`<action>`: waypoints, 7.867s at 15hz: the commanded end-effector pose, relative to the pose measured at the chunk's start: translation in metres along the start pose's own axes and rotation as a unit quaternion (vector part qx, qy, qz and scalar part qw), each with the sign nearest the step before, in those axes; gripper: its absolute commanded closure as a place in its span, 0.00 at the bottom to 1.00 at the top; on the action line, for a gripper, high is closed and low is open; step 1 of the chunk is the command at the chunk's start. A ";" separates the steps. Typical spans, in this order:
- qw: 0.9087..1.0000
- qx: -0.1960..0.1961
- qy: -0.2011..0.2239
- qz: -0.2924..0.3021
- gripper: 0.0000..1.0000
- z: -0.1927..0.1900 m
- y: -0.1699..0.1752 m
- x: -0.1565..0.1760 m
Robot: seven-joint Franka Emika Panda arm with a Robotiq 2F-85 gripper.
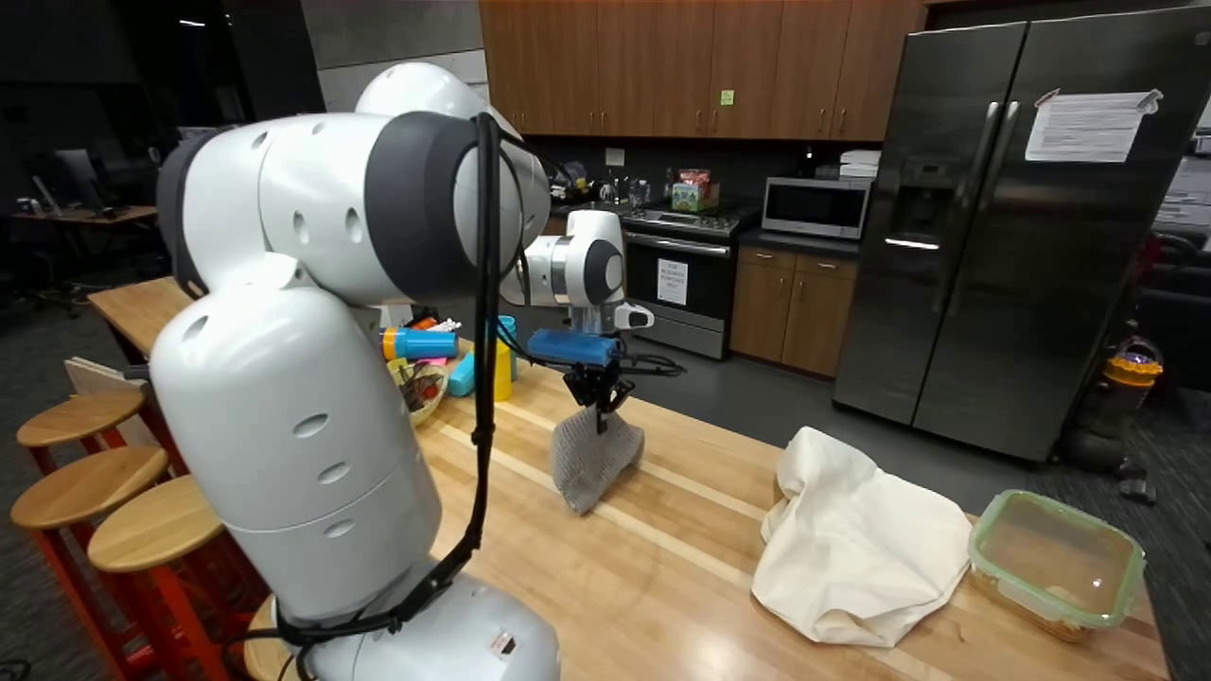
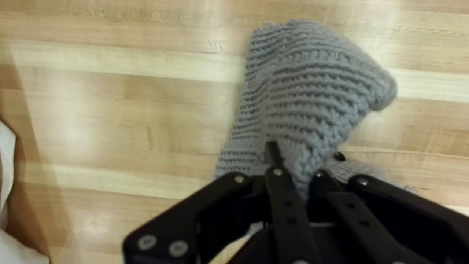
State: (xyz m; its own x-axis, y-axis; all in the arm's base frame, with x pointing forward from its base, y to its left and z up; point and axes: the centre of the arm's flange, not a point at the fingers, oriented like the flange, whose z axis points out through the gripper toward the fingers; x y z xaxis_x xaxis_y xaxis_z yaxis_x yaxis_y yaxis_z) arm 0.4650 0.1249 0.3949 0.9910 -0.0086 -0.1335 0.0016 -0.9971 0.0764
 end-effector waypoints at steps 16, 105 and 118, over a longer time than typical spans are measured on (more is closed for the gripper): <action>0.994 0.041 -0.072 0.065 0.99 0.052 0.025 -0.026; 0.991 0.028 0.029 0.126 0.94 0.026 0.132 0.046; 0.991 0.028 0.029 0.126 0.94 0.026 0.132 0.046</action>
State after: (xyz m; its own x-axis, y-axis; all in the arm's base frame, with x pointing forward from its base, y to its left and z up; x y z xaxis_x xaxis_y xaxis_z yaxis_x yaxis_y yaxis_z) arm 0.5074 -0.0090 0.3727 0.9649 -0.2558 -0.0591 -0.2535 -0.9663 0.0445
